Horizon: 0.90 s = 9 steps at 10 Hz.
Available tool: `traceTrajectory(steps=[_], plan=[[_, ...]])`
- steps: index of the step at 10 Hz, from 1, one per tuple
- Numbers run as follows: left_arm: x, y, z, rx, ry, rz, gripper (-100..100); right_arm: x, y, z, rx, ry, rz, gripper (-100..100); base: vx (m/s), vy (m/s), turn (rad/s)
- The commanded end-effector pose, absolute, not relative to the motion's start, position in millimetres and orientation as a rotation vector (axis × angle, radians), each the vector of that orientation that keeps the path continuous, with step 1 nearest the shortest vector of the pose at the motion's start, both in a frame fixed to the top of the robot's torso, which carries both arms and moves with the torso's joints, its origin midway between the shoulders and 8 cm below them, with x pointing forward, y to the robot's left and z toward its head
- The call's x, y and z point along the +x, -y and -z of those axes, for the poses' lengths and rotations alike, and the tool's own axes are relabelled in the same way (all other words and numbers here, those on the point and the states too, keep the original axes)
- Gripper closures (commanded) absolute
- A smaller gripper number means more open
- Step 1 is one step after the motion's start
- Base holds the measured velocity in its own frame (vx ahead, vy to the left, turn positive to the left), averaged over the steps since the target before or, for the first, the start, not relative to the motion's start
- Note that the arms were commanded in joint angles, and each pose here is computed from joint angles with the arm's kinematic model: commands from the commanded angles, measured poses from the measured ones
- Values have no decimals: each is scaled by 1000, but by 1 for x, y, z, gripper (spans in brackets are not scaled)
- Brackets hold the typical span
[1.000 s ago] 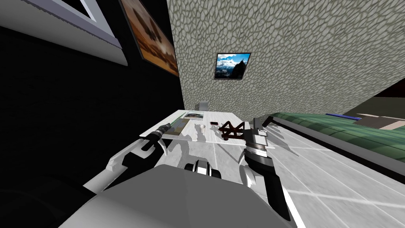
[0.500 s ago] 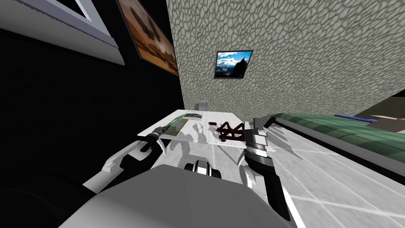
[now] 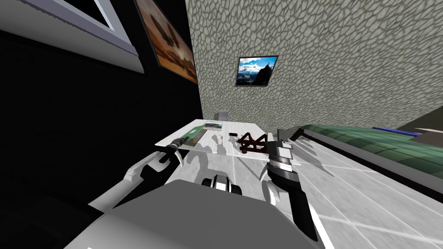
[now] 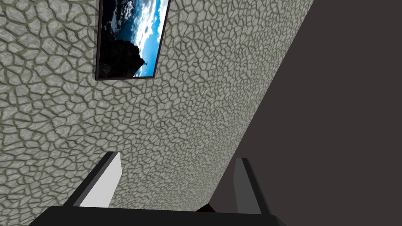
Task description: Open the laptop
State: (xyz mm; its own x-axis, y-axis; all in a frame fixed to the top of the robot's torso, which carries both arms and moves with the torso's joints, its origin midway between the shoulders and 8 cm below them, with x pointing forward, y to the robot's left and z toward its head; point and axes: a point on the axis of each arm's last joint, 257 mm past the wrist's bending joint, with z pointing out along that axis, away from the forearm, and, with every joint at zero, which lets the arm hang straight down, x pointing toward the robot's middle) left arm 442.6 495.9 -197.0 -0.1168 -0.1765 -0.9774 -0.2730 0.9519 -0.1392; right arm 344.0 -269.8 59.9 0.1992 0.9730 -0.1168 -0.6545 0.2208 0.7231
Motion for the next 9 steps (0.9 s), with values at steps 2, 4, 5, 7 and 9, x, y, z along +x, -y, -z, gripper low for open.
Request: traceTrajectory(steps=[2, 4, 5, 7, 9], plan=[[468, -477, 211, -336, -1716, -32, -100, 344, 270, -60, 602, -644, -1239, 0, -73, -11, 105], [483, -481, 201, -340, -1693, -36, -100, 344, 270, -60, 602, -644, -1239, 0, -17, -6, -3], [492, -467, 217, -331, -1723, 4, -100, 344, 270, -60, 602, -644, -1239, 0, -54, -5, 117], [507, -468, 214, -332, -1716, 0, -100, 344, 270, -60, 602, -644, -1239, 0, -58, -14, 49], [521, -457, 222, -322, -1735, 31, -100, 344, 270, -60, 602, -644, -1239, 0, -40, -6, 58]])
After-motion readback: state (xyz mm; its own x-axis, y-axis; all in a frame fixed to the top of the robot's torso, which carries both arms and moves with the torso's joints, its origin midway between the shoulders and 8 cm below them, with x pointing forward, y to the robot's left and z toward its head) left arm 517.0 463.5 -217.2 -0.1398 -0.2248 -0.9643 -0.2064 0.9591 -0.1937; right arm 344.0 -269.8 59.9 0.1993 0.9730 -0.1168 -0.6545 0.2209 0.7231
